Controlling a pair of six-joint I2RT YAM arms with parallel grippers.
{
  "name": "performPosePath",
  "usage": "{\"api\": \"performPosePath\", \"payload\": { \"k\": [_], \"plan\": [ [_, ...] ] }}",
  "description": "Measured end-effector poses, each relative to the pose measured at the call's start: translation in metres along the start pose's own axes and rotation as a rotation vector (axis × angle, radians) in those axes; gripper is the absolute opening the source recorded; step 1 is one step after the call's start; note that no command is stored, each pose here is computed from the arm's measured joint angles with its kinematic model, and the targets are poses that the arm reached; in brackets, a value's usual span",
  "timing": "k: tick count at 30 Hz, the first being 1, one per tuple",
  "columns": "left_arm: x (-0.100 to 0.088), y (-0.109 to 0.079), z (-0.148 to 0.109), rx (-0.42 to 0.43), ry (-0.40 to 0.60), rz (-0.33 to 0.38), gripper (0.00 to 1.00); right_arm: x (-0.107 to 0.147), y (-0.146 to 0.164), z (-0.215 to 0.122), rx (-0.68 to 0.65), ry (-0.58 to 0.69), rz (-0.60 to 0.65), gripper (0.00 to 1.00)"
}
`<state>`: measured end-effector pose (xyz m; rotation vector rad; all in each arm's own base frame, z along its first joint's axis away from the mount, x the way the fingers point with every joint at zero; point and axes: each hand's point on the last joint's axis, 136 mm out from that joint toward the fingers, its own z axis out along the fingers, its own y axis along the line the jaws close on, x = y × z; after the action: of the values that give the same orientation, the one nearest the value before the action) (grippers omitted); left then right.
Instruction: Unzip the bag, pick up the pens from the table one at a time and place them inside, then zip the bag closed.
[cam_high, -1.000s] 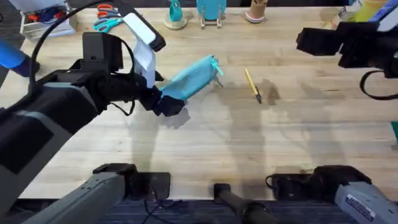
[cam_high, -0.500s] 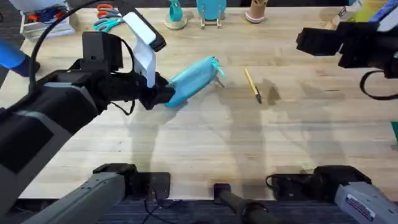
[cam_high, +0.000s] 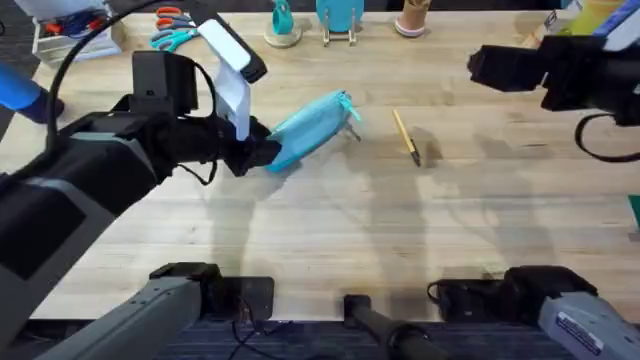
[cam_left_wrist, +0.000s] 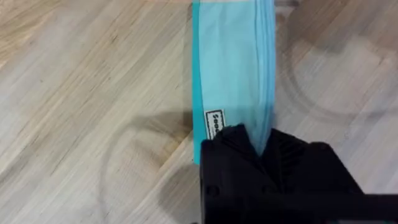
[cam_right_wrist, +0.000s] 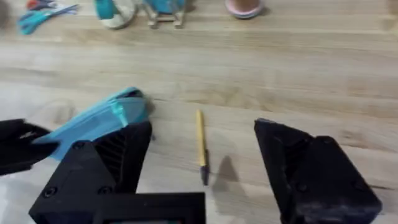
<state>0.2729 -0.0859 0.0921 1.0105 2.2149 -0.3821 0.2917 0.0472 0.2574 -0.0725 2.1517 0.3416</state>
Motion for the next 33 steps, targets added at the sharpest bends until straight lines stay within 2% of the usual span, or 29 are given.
{"api": "performPosePath", "payload": {
  "k": [9, 18, 25, 33],
  "plan": [
    [0.0, 0.0, 0.0, 0.0, 0.0, 0.0, 0.041, 0.015, 0.045, 0.012, -0.297, 0.099, 0.041, 0.996],
    [0.0, 0.0, 0.0, 0.0, 0.0, 0.0, 0.041, 0.041, 0.083, 0.032, -0.476, 0.266, 0.111, 0.996],
    [0.0, 0.0, 0.0, 0.0, 0.0, 0.0, 0.041, 0.063, 0.112, 0.039, -0.562, 0.366, 0.085, 0.996],
    [0.0, 0.0, 0.0, 0.0, 0.0, 0.0, 0.041, 0.066, 0.113, 0.044, -0.558, 0.392, 0.12, 0.996]
  ]
}}
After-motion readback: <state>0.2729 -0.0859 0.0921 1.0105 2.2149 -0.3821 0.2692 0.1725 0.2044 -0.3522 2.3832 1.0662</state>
